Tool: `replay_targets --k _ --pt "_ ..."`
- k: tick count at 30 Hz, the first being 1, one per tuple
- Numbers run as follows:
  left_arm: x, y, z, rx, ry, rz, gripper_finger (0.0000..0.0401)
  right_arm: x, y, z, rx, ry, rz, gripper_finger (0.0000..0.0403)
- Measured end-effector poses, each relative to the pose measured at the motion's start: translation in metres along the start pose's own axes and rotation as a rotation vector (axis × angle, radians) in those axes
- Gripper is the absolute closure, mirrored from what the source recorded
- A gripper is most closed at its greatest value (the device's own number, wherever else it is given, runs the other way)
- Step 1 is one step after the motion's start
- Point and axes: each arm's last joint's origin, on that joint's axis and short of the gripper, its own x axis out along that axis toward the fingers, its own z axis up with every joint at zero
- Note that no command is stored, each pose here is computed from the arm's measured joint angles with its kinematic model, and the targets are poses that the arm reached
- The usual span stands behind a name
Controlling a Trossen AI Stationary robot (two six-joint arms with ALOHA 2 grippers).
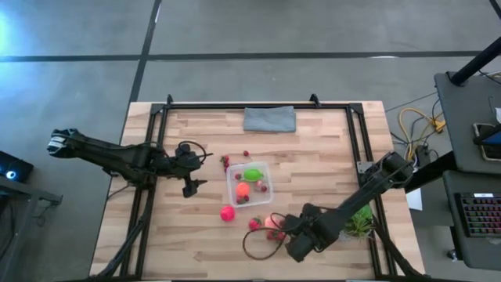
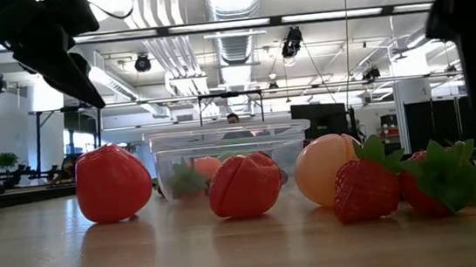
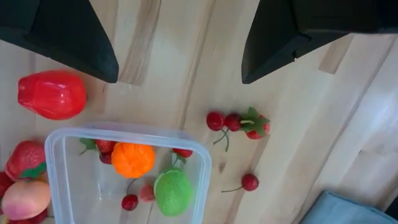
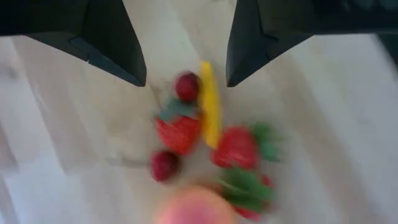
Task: Pick and placing Produce into tupperware
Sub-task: Put the red cherry into the transparent container
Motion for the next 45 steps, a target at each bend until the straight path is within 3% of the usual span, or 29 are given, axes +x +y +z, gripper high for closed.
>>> replay_targets --k 3,7,21,40,45 --pt "0.003 -0.001 -0.001 0.001 -0.001 -0.008 0.0076 0.006 -0.005 -0.002 0.049 0.029 -0.013 0.0197" --pt "0.007 -0.002 -0.004 0.003 0.012 -0.026 0.0076 0.015 -0.01 -0.007 0.011 0.075 -0.03 0.0202" --pt "0.009 -0.003 -0.003 -0.001 0.003 -0.049 0.0076 0.02 -0.007 -0.006 -0.318 0.02 0.016 0.0202" --pt "0.01 -0.003 -0.003 0.005 0.006 -0.048 0.0076 0.037 -0.012 -0.012 -0.308 -0.001 0.043 0.0202" --pt "0.01 -0.003 -0.003 0.004 0.004 -0.049 0.0076 0.043 -0.017 -0.016 -0.256 0.008 0.031 0.0202"
